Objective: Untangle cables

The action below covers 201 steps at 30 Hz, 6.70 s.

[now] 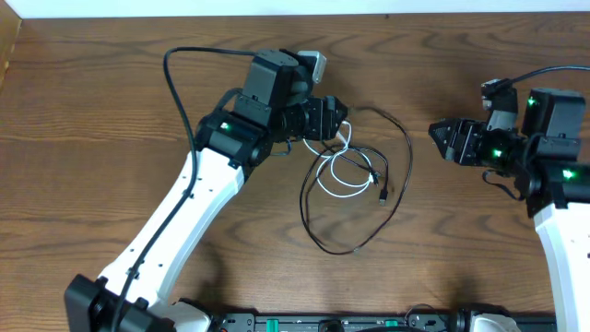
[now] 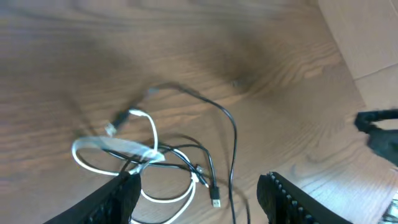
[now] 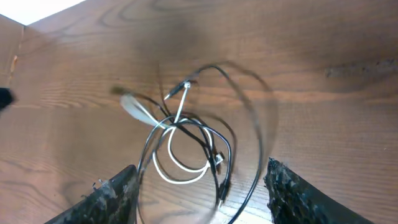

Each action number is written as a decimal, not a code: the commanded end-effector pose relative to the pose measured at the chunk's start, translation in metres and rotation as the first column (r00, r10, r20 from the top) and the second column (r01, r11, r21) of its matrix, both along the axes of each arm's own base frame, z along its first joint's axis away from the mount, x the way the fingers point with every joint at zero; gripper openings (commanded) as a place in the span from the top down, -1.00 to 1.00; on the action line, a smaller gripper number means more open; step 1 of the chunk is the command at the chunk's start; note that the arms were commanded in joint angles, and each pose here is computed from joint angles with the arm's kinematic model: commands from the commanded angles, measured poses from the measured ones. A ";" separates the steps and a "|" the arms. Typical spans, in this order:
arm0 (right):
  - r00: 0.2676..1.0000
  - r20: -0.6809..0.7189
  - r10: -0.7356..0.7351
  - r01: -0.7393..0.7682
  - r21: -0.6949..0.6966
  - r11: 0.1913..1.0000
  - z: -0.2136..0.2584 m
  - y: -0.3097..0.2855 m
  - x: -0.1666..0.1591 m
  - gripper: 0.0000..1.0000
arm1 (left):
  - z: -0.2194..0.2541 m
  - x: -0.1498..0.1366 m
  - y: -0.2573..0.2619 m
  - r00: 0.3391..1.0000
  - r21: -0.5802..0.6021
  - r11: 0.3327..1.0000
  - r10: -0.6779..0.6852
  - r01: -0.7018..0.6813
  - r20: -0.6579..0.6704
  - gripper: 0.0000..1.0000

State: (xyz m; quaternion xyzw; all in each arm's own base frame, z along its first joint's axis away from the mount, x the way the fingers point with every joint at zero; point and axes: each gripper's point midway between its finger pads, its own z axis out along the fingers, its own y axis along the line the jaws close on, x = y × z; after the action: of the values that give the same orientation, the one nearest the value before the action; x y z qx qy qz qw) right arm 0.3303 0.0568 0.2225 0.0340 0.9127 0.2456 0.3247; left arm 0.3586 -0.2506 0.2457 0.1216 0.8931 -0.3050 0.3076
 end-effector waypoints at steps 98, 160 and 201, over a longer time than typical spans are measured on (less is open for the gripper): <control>0.753 0.429 0.498 -0.642 0.316 0.698 0.076 0.090 -0.013 -0.36 | 0.366 -0.082 0.062 0.830 -0.700 0.670 0.229 0.245 0.509 0.85; 0.550 0.627 0.552 -0.811 0.243 0.532 0.088 0.263 0.003 -0.30 | 0.266 0.009 0.034 0.944 -0.817 0.483 0.245 -0.315 -0.219 0.85; 0.886 0.322 0.333 -0.415 0.234 0.879 0.070 0.207 0.005 0.98 | 0.114 0.042 0.158 0.642 -0.075 0.652 0.757 -0.754 0.127 -0.11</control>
State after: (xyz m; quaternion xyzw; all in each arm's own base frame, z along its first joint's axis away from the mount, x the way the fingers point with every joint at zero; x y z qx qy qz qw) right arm 0.3339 0.2847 0.2530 -0.1350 0.8193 0.4574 0.3183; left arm 0.3985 -0.1088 0.3581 -0.2940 0.8188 -0.2240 0.4394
